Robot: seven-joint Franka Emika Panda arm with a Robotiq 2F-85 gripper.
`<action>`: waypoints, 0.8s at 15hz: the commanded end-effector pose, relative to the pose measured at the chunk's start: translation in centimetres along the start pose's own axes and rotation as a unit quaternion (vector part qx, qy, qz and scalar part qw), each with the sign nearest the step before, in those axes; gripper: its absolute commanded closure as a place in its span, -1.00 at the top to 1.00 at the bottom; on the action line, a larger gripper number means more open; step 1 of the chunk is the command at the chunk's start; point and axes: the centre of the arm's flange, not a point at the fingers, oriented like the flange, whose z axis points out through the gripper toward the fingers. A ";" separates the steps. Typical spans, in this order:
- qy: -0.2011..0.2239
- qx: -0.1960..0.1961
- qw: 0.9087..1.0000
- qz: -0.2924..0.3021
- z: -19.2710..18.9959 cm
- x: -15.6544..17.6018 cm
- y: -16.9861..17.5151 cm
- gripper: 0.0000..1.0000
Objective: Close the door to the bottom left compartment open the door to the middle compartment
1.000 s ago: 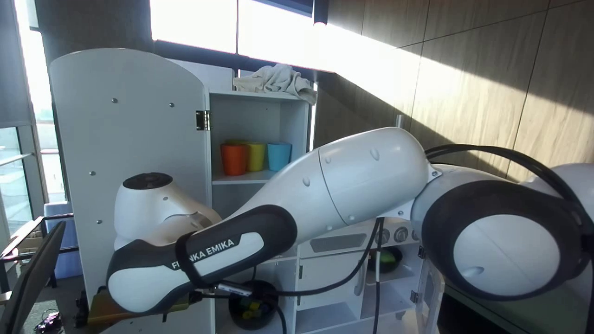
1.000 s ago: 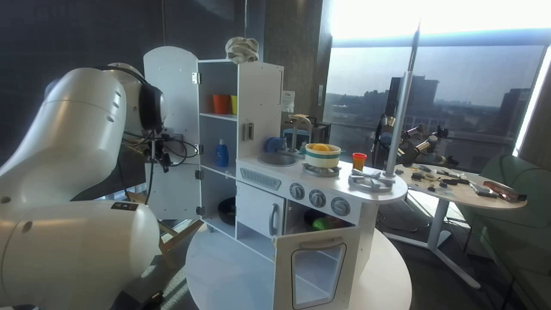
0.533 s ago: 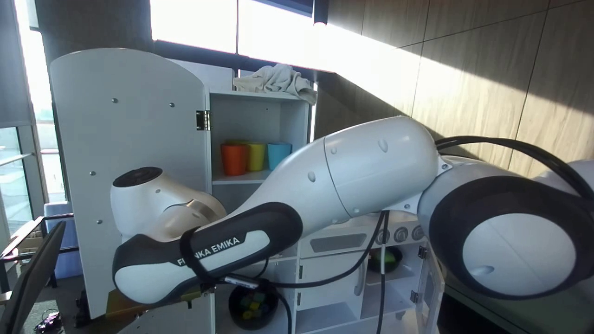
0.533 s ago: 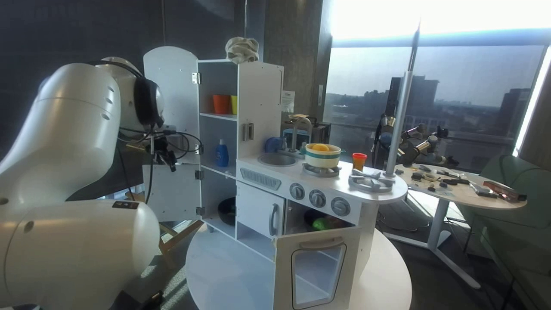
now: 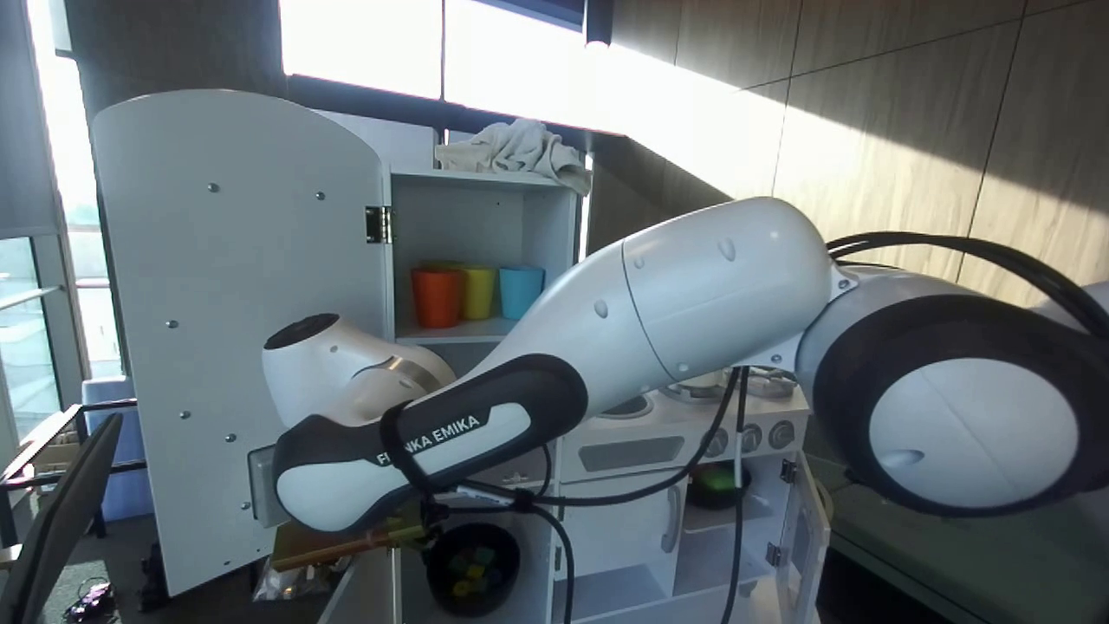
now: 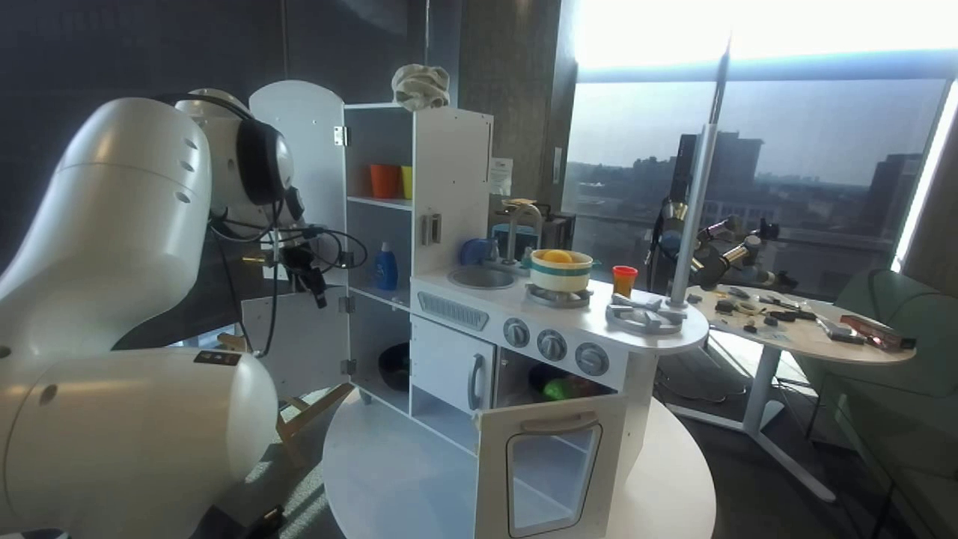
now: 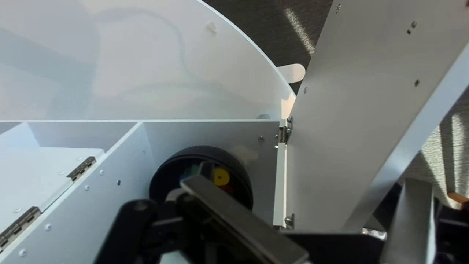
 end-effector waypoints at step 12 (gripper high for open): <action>-0.085 -0.161 0.983 0.002 -6.1 -2.1 9.6 1.00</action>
